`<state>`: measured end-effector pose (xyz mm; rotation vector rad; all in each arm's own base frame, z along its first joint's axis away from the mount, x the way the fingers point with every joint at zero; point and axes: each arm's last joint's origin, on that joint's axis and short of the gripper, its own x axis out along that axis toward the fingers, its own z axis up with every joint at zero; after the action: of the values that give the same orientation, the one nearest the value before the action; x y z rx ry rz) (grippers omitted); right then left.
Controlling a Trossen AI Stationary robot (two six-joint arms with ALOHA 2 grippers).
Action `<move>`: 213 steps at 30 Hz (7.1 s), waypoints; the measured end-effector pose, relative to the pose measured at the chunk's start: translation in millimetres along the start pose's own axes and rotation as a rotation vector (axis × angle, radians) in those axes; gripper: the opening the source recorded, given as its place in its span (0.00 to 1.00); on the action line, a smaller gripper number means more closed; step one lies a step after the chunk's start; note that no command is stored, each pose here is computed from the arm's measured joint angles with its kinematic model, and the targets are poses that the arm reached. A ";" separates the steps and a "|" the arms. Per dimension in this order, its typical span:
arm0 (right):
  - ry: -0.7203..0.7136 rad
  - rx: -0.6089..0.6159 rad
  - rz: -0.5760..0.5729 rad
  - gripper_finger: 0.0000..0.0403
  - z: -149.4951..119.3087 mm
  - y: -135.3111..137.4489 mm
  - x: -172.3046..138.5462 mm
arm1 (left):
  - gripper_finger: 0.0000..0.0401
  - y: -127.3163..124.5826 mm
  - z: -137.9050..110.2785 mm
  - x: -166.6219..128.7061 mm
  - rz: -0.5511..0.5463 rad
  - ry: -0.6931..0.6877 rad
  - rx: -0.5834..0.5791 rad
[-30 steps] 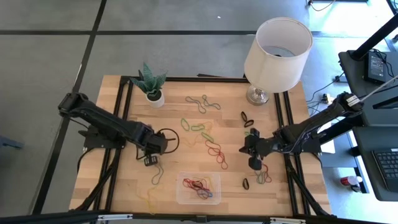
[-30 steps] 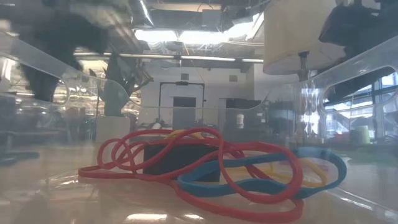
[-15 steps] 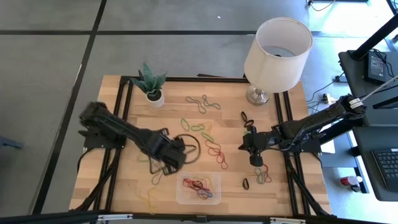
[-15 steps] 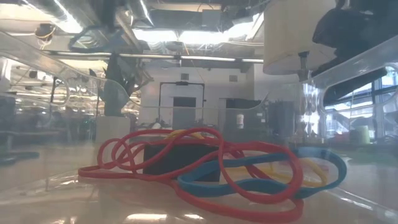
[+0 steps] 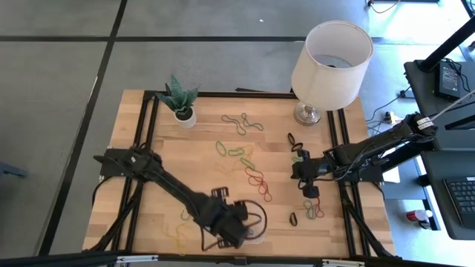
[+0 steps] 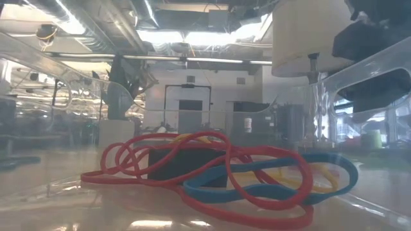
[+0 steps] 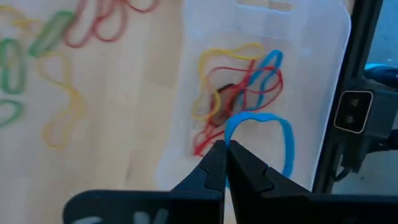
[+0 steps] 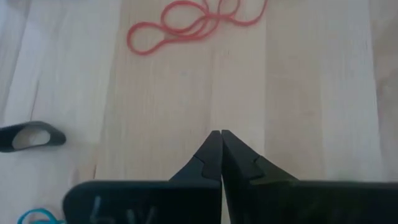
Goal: Pick and place rubber bands into bin
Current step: Put the blue rubber band into the transparent bin, then put the green rubber band into the transparent bin, then put the yellow rubber band into the transparent bin
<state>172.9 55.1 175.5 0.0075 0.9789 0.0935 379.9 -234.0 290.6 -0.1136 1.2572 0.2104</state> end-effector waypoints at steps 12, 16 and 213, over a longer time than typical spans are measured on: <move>-0.008 -0.032 0.018 0.00 1.0 0.7 0.0 | 0.01 -30.8 -11.8 67.1 0.016 0.187 -0.017; -0.011 -0.032 0.022 0.00 1.3 0.9 0.0 | 0.04 -34.4 -14.6 73.5 0.017 0.206 -0.034; 0.106 0.362 -0.360 0.00 177.5 99.3 33.1 | 0.00 215.7 -195.4 -15.6 -0.245 -0.648 0.182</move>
<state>330.8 163.1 251.9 0.1593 1.0784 -0.4186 146.1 -64.2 252.0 -0.0348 0.6042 -0.0805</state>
